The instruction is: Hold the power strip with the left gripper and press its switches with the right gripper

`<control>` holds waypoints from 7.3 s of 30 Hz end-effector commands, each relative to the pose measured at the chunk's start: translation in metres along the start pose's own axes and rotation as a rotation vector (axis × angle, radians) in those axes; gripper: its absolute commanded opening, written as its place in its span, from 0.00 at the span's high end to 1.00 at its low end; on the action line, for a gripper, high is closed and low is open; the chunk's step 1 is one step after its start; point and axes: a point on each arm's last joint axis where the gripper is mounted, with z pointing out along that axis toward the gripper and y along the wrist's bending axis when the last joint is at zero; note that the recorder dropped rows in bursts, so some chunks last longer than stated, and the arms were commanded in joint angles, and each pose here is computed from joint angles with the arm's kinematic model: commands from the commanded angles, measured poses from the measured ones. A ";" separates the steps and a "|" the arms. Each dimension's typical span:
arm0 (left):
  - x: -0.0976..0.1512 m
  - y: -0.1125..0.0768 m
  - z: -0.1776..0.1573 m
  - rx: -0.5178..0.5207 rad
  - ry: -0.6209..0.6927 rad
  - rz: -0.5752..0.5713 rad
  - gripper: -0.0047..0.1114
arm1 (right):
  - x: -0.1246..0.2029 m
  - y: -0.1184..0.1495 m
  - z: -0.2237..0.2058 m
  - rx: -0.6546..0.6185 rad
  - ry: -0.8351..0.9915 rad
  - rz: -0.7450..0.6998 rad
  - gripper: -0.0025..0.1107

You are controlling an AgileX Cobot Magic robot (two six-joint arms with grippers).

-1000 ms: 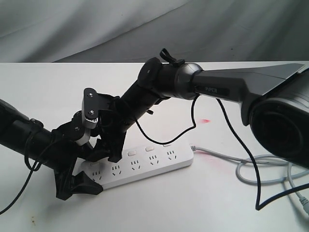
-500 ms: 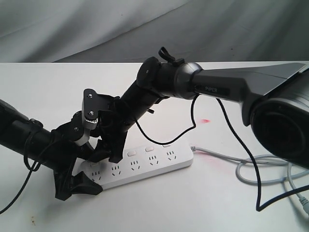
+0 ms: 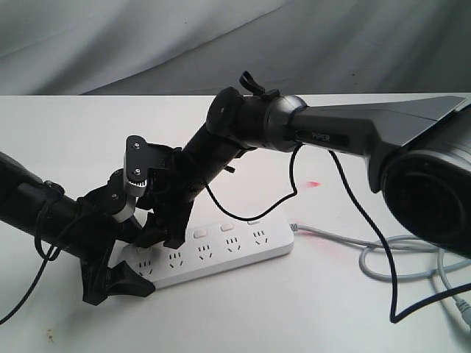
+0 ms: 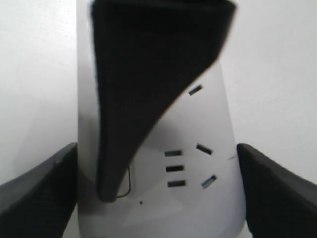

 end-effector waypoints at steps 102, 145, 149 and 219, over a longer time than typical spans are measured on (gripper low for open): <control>-0.002 0.001 0.001 -0.011 0.002 0.004 0.96 | 0.038 -0.007 0.015 -0.032 0.017 -0.040 0.41; -0.002 0.001 0.001 -0.011 0.002 0.004 0.96 | 0.044 -0.022 -0.054 -0.084 -0.145 0.067 0.41; -0.002 0.001 0.001 -0.011 0.002 0.004 0.96 | 0.041 -0.020 -0.052 -0.088 -0.147 0.054 0.41; -0.002 0.001 0.001 -0.011 0.002 0.004 0.96 | 0.044 -0.020 -0.029 -0.054 -0.087 0.072 0.41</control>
